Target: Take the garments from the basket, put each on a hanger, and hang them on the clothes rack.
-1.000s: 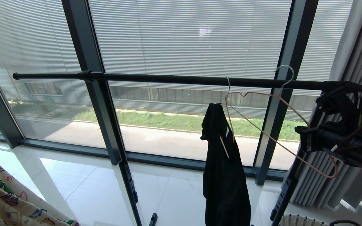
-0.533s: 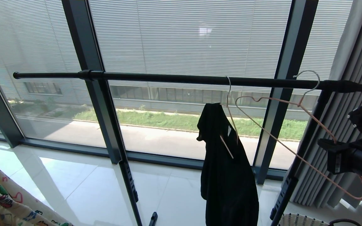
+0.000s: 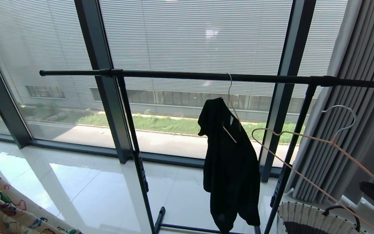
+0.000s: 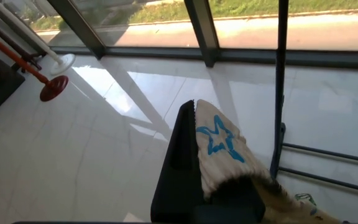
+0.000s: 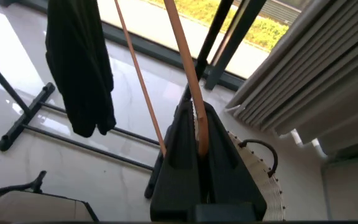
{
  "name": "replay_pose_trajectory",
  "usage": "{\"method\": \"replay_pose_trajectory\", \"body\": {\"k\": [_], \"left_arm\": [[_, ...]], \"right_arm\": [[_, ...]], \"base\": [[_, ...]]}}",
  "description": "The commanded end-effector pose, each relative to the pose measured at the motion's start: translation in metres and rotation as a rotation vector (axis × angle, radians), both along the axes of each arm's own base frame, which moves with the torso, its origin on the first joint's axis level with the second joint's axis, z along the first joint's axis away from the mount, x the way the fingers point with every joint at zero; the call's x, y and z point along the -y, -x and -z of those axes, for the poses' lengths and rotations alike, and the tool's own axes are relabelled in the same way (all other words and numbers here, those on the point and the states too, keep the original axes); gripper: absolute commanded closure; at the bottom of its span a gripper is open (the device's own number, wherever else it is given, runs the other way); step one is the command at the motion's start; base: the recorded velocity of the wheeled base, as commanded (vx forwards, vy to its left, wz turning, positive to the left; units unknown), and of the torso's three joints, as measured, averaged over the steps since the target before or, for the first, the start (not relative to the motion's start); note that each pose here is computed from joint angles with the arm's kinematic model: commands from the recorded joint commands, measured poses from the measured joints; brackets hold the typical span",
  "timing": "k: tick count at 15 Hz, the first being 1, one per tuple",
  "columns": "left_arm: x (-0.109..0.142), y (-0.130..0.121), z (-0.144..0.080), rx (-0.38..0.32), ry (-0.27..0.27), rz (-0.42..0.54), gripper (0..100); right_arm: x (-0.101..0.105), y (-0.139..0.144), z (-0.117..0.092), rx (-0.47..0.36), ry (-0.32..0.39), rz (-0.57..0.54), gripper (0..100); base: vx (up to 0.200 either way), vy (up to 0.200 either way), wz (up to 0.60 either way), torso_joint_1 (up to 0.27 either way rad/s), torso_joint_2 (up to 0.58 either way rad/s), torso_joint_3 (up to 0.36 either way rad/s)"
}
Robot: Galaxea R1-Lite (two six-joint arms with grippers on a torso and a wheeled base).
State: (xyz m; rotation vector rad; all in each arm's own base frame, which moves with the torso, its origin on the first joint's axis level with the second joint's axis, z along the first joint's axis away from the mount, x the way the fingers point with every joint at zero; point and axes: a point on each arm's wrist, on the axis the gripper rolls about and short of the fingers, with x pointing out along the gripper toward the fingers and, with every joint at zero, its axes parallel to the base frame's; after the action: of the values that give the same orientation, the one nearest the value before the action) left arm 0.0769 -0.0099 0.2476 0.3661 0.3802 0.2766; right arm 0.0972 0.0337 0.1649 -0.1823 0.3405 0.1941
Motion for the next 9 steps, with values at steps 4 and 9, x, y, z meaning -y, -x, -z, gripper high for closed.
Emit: {"method": "replay_pose_trajectory", "body": {"k": [4,9], "left_arm": [[0.0,0.001,0.005,-0.015,-0.007,0.002,100],[0.006,0.002,0.008,-0.02,-0.002,0.084,100]], "right_arm": [[0.007,0.02,-0.005,0.059,-0.031,-0.015,100],[0.002,0.019,-0.016,0.067,-0.106,-0.214,100]], "base": [[-0.2,0.0,0.0,0.004,0.0,0.005],[-0.16,0.0,0.0,0.001,0.0,0.003]]}}
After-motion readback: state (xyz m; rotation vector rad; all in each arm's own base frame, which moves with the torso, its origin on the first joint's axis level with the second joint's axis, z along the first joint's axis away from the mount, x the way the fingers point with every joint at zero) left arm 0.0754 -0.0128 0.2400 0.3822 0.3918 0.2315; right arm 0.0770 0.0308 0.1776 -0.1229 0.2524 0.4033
